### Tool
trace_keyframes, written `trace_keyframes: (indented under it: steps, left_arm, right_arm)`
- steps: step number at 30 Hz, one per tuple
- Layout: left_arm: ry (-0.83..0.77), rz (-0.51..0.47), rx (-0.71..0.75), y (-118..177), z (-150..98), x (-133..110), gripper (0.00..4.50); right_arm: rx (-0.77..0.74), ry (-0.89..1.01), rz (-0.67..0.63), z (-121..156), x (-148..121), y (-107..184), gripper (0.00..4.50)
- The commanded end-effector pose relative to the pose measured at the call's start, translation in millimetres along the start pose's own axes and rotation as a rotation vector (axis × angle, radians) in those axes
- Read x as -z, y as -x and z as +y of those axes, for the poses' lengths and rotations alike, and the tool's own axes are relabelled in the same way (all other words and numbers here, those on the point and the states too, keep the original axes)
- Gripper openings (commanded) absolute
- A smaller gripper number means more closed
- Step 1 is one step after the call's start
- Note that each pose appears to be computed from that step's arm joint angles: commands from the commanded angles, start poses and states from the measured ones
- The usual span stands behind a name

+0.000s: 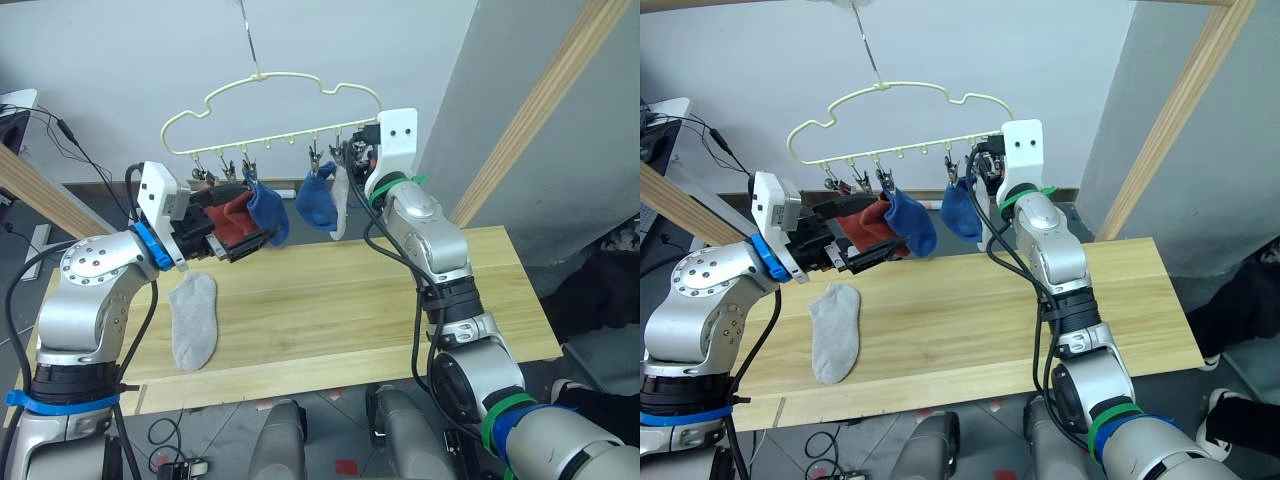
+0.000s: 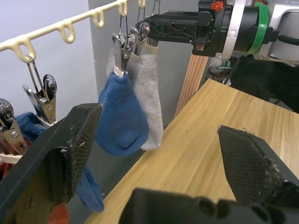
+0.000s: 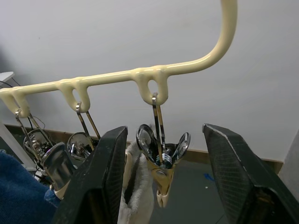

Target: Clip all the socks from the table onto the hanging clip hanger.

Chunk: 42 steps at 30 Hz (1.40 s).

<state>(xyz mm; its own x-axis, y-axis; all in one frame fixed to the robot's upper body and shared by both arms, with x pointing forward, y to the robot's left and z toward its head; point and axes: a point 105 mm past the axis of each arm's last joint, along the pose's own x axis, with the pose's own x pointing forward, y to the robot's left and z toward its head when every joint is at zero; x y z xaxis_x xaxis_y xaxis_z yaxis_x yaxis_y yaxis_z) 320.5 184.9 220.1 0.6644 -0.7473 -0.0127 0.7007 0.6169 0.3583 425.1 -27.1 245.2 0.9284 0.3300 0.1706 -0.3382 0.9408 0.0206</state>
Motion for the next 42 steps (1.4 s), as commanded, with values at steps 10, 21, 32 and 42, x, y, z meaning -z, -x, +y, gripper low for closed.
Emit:
trace_keyframes:
  steps: [10,21,32,42]
  left_arm:
    - [-0.039,-0.024,0.005,0.1,-2.2,-6.6,4.50]
    - [-0.038,-0.022,0.006,0.2,-2.3,-6.2,4.50]
    - [-0.036,-0.019,0.009,0.1,-2.8,-5.1,4.50]
    - [-0.035,-0.027,0.008,1.1,-3.1,-6.9,4.50]
  right_arm:
    - [-0.041,-0.023,-0.052,12.0,-19.7,-0.6,2.67]
    - [-0.054,-0.028,-0.061,15.8,-22.5,-2.8,2.15]
    - [-0.053,-0.029,-0.056,16.4,-21.8,-4.5,2.15]
    - [-0.068,-0.036,-0.070,19.9,-24.6,-7.6,2.15]
